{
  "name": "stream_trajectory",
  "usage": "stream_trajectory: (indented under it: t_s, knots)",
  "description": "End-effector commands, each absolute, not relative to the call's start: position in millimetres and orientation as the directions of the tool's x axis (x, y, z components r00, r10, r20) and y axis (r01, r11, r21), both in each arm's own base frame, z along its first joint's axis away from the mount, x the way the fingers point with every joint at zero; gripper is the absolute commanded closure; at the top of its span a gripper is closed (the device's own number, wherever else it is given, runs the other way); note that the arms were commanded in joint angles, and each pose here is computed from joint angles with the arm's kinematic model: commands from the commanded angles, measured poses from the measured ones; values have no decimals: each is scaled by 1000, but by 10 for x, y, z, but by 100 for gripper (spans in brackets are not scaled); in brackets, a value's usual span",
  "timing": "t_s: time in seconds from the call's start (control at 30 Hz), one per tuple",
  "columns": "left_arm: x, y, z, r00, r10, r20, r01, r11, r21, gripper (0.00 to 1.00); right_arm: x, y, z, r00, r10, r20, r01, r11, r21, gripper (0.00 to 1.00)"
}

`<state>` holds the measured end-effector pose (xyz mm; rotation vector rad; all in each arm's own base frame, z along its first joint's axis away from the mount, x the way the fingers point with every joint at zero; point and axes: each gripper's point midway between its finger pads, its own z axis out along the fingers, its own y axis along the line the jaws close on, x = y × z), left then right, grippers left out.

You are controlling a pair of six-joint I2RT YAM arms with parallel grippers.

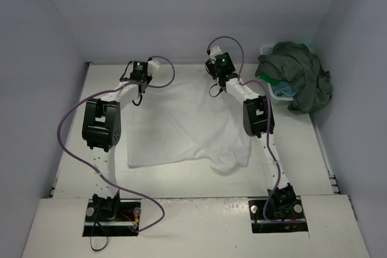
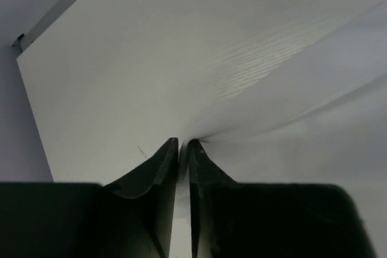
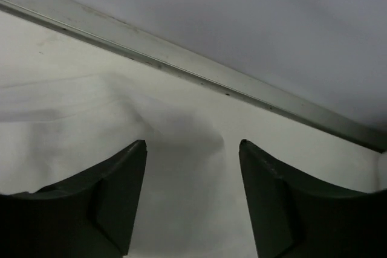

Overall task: Fold and stack the t-shirts
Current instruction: Flatten out the tshirt

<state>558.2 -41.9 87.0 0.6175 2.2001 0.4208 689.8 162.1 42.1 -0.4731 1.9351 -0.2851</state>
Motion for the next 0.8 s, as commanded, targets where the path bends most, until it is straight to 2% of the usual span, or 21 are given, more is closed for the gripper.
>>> stream_trajectory:
  t_s: [0.0,0.03,0.13,0.17,0.23,0.27,0.3,0.33,0.37,0.4,0.43,0.53,0.6,0.63,0.67,0.73,0.77]
  knots:
    - [5782,-361,1430,-499,508,-702,168,851,497,86,6992,1517,1027,-282,-423,-861,-44,902,-429,34]
    - [5764,-358,1439,-502,508,-701,169,852,496,82,6973,1479,1051,-291,-423,-858,-22,900,-436,28]
    - [5704,-337,1536,-497,502,-708,155,854,497,73,6855,1313,1126,-327,-413,-850,38,893,-448,27]
    - [5683,-330,1563,-496,501,-709,153,854,497,71,6805,1292,1365,-307,-399,-864,55,899,-434,27]
    - [5604,-306,1689,-489,501,-715,142,854,501,68,6649,1269,1312,-336,-399,-853,33,900,-434,27]
    - [5548,-288,1784,-479,504,-719,136,851,507,67,6572,1282,1610,-306,-380,-873,30,913,-408,27]
    - [5531,-280,1880,-468,503,-727,125,852,509,67,6495,1286,1669,-308,-376,-874,13,917,-399,27]
    - [5454,-269,1876,-481,504,-718,135,851,507,67,6362,1269,1584,-339,-380,-861,-14,917,-399,27]
    - [5370,-267,2061,-462,493,-737,124,859,498,67,6225,1302,1874,-316,-367,-875,-51,927,-371,27]
    - [5301,-280,2124,-457,490,-743,131,863,488,67,6120,1319,1931,-320,-366,-874,-81,930,-360,28]
    - [5178,-323,2054,-468,496,-732,171,863,475,67,5919,1304,2109,-314,-361,-878,-98,932,-348,28]
    - [4821,-366,2241,-444,504,-741,206,862,463,67,5434,1379,2288,-333,-373,-866,-234,923,-307,29]
    - [4545,-435,2441,-406,508,-760,249,862,443,67,5082,1445,2219,-392,-404,-826,-336,899,-281,29]
    - [4415,-439,2394,-416,508,-754,267,861,433,67,4887,1549,2360,-369,-409,-835,-413,877,-247,30]
    - [4256,-516,2562,-375,502,-779,297,861,412,67,4643,1557,2188,-424,-446,-788,-465,854,-233,31]
    - [3964,-577,2495,-399,510,-762,369,850,376,67,4242,1739,2225,-396,-519,-757,-577,782,-234,32]
    - [3777,-610,2523,-378,510,-772,392,844,365,67,4004,1729,2026,-433,-557,-709,-606,762,-228,32]
